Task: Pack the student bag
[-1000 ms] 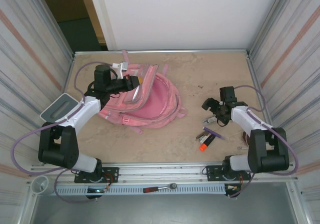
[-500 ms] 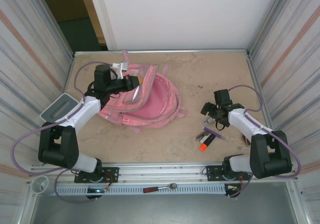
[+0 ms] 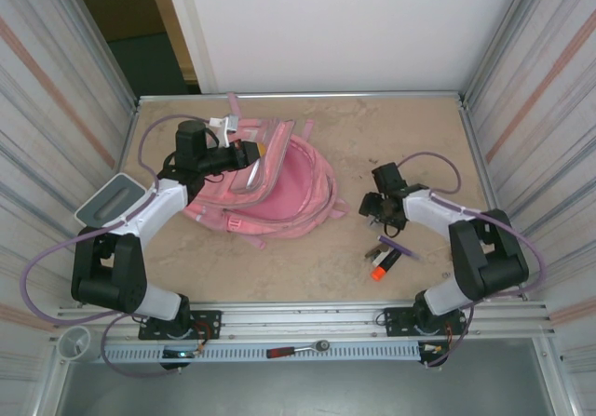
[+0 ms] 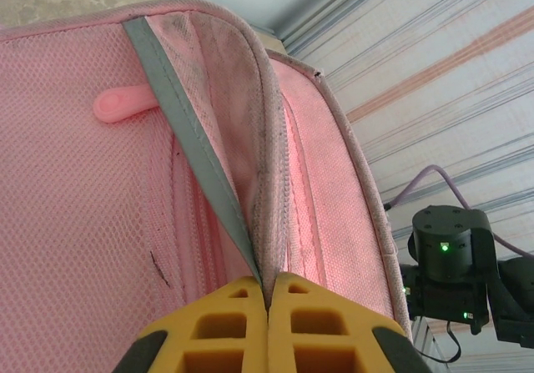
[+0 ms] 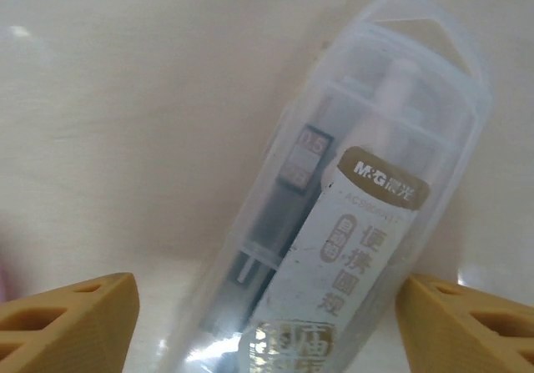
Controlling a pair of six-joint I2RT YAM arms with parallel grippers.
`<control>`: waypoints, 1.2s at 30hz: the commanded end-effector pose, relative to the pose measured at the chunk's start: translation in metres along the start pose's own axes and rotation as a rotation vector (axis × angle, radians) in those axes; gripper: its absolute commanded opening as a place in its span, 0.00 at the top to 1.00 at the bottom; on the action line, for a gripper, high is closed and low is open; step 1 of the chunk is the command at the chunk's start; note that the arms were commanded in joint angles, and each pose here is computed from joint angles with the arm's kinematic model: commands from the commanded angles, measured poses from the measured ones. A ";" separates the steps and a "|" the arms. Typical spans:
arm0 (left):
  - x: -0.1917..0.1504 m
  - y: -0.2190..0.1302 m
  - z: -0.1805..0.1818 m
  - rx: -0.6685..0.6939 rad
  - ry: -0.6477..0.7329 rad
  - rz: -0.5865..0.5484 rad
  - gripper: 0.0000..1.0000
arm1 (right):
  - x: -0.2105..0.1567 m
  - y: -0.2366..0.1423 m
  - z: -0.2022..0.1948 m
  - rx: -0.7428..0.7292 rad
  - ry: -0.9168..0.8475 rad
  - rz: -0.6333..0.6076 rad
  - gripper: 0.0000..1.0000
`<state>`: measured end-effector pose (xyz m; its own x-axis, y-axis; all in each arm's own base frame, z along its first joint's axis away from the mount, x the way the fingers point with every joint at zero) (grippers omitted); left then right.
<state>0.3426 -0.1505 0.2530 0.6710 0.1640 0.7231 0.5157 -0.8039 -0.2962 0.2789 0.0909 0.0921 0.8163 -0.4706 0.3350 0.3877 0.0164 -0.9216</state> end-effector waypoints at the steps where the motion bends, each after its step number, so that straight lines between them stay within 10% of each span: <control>1: 0.007 -0.007 -0.003 0.009 0.070 -0.051 1.00 | 0.010 0.002 0.027 0.014 -0.031 -0.049 0.29; 18: 0.007 -0.008 -0.003 0.018 0.076 -0.047 1.00 | -0.003 -0.006 0.032 -0.001 -0.165 -0.063 0.65; 27: 0.023 -0.015 -0.012 -0.007 0.081 -0.101 1.00 | -0.002 -0.089 0.111 0.592 -0.227 -0.085 0.68; 36: 0.062 -0.029 -0.039 -0.133 0.095 -0.197 1.00 | -0.025 -0.079 0.212 0.768 -0.176 0.102 0.63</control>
<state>0.3463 -0.1420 0.2710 0.6613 0.2288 0.7143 0.5309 -0.8155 -0.2304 0.3076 0.2624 0.1967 0.8752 -0.2497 0.4144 0.4717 0.6309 -0.6160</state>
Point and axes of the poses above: each hand's point on the last joint's axis, 136 mm out from that joint toward the fingers, its own y axis out along the fingers, its own z axis along the line the jaws close on, x = y × z, the point moved 7 cm from there along -y, back along the fingers, and after that the axes turned 8 degrees about y, right-handed, at the moved point
